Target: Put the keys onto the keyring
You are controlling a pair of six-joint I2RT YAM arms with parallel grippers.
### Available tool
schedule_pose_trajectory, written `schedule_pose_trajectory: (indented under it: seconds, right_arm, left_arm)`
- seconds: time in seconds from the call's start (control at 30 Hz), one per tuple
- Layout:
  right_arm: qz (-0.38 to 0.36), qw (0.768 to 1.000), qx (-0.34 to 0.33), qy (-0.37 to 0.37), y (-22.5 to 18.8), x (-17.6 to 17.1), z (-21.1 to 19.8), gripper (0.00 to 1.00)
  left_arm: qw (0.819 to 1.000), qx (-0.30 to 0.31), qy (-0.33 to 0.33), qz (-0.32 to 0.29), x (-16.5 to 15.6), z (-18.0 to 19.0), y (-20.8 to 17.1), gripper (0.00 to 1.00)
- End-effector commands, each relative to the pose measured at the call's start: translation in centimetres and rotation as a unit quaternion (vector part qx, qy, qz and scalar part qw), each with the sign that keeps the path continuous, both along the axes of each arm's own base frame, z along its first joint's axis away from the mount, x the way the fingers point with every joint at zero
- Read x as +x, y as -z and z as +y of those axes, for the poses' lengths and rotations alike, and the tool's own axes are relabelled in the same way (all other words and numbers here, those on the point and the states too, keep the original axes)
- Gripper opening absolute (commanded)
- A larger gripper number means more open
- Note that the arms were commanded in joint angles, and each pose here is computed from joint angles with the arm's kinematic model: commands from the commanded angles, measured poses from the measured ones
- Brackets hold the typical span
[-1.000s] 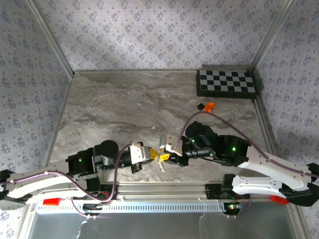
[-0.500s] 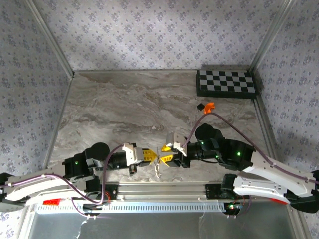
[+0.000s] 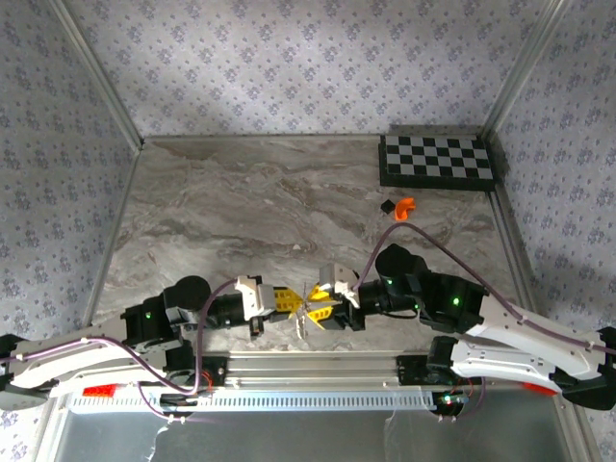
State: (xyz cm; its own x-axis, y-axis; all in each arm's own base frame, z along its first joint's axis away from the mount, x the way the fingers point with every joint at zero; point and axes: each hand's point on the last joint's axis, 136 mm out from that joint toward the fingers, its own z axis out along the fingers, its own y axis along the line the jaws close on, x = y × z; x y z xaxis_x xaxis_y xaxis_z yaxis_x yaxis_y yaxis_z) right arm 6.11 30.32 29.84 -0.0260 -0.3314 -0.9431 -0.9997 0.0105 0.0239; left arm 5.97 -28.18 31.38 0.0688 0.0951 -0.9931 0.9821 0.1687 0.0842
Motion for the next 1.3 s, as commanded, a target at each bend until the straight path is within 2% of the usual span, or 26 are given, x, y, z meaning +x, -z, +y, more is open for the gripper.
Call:
schedule_pose_trajectory:
  seconds: [0.0, 0.4, 0.83, 0.97, 1.13, 1.2, 1.27]
  right_arm:
    - [-0.004, 1.000, 0.015, 0.005, -0.4, 0.1, 0.1, 0.29]
    - [-0.003, 1.000, 0.014, 0.003, 0.2, 0.0, 0.2, 0.01]
    - [-0.009, 1.000, -0.025, 0.003, 1.6, 0.3, 0.9, 0.00]
    - [-0.018, 1.000, -0.019, 0.003, 1.1, 0.0, 0.5, 0.13]
    - [-0.035, 0.999, 0.028, 0.020, -1.1, -0.2, -0.6, 0.39]
    - [-0.043, 0.998, 0.039, 0.029, -1.7, -0.1, -0.9, 0.44]
    - [-0.050, 0.997, 0.045, 0.032, -2.1, 0.0, -1.1, 0.44]
  left_arm:
    - [0.998, -0.059, 0.009, -0.004, -0.5, 0.5, -3.2, 0.00]
    - [0.996, -0.085, 0.016, 0.000, -0.8, 1.0, -3.7, 0.00]
    - [0.993, -0.114, 0.014, 0.006, -0.8, 1.4, -3.7, 0.00]
    - [0.993, -0.114, 0.012, 0.006, -0.7, 1.5, -3.5, 0.00]
    - [0.993, -0.114, 0.009, 0.006, -0.7, 1.5, -3.1, 0.00]
    - [0.993, -0.114, 0.011, 0.006, -0.7, 1.5, -3.1, 0.00]
    - [0.993, -0.114, 0.014, 0.006, -0.8, 1.5, -3.1, 0.00]
